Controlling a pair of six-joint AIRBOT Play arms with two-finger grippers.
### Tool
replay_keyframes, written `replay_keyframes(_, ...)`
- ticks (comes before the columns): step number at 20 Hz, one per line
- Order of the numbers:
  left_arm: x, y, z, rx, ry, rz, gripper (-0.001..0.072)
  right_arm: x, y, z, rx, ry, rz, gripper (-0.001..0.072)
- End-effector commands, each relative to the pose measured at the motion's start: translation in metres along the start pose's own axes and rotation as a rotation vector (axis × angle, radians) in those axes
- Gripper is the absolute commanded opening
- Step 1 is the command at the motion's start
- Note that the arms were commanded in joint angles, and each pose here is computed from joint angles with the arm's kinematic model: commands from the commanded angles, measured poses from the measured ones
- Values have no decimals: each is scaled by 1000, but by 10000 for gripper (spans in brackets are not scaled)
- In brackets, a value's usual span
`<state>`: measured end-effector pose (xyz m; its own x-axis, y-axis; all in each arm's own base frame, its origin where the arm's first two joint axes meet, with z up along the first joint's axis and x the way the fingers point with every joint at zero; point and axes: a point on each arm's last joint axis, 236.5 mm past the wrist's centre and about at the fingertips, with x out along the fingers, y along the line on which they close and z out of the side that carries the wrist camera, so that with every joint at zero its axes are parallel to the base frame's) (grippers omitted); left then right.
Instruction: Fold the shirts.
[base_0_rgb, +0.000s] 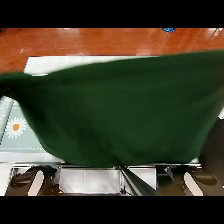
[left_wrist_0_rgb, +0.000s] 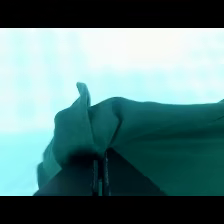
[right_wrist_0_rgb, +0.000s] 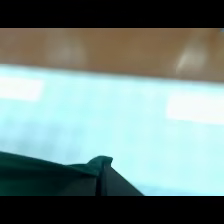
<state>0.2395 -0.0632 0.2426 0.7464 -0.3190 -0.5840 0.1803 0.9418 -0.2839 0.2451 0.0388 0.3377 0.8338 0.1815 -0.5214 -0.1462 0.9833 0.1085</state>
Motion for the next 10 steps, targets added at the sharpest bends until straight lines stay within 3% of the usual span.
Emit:
replay_keyframes(1, 75, 40, -37, -130, 81, 20, 19, 91, -18, -46, 69, 171, 23, 19)
replay_keyframes(10, 254, 112, 34, -339, 169, -31, 19, 332, -37, -62, 273, 364, 190, 19)
